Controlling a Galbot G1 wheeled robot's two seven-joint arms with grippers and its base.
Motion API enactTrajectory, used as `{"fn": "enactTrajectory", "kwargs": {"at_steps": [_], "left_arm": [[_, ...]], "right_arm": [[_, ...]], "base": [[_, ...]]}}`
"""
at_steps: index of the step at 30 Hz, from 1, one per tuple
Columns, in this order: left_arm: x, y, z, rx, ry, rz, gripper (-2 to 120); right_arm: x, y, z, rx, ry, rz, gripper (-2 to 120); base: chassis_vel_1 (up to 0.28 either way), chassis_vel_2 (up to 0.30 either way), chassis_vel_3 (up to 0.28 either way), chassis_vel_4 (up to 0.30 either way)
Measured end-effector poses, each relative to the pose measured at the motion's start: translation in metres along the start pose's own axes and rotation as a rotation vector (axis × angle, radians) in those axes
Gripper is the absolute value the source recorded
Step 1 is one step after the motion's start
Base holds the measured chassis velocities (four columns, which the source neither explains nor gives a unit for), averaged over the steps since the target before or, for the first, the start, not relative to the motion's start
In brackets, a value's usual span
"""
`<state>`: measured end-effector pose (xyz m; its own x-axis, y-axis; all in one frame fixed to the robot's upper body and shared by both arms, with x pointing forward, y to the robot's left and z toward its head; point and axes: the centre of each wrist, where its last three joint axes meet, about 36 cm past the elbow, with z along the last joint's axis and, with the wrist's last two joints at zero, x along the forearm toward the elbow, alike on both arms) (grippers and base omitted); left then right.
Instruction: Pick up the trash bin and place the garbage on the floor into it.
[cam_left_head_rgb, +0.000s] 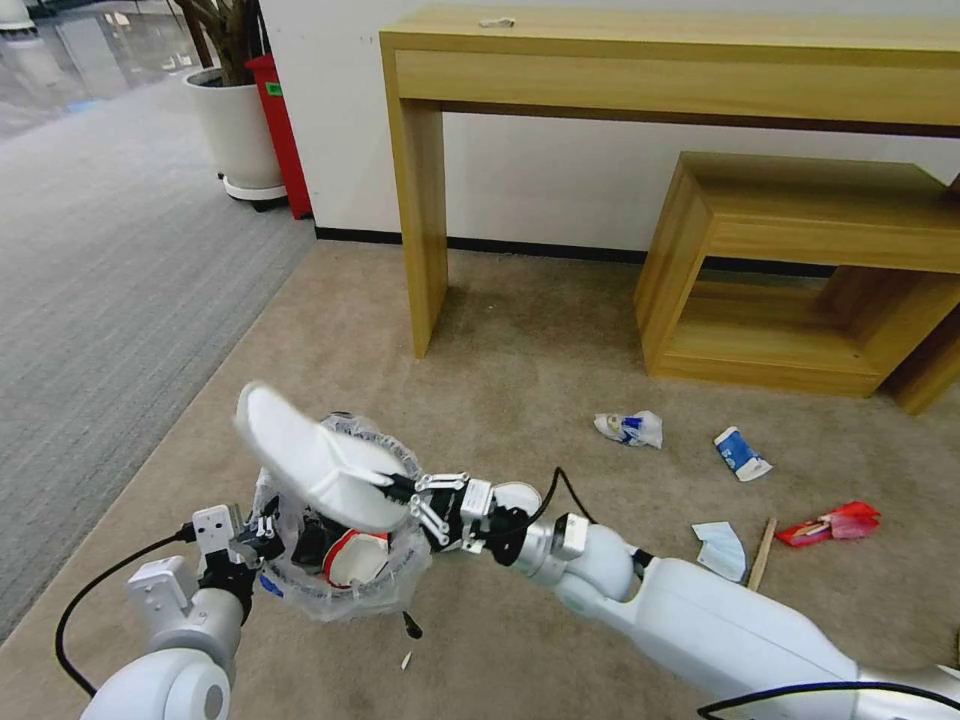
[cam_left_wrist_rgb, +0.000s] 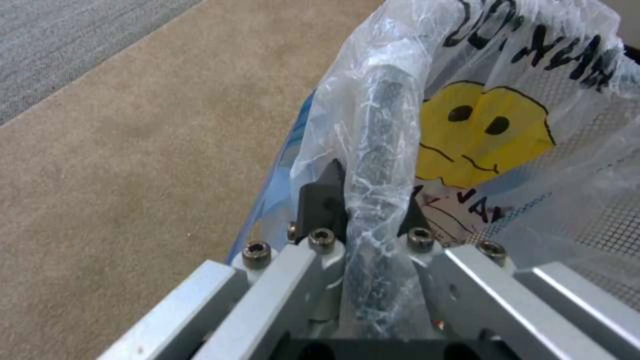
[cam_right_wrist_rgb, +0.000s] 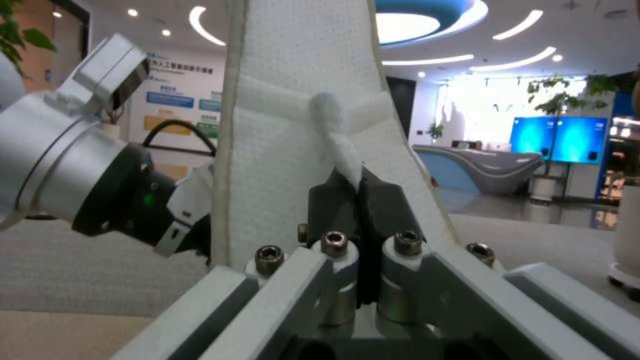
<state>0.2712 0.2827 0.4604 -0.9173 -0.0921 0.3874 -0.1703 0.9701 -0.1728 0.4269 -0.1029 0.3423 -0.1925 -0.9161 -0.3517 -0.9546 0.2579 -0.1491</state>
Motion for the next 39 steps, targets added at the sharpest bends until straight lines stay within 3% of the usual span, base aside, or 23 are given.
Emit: {"fn": "enactTrajectory", "kwargs": {"at_steps": [16, 26, 39], "left_arm": [[0.008, -0.003, -0.003, 0.002, -0.012, 0.012, 3], [0.010, -0.003, -0.005, -0.001, -0.019, 0.012, 3], [0.006, -0.003, -0.003, 0.005, -0.019, 0.017, 3]], "right_arm": [[-0.037, 0.019, 0.052, -0.011, 0.009, -0.045, 0], [-0.040, 0.020, 0.067, 0.001, 0.021, -0.047, 37], [-0.021, -0.008, 0.058, 0.060, 0.045, -0.015, 84]], "base": [[0.000, 0.000, 0.000, 0.000], [0.000, 0.000, 0.000, 0.000], [0.000, 0.000, 0.000, 0.000]]}}
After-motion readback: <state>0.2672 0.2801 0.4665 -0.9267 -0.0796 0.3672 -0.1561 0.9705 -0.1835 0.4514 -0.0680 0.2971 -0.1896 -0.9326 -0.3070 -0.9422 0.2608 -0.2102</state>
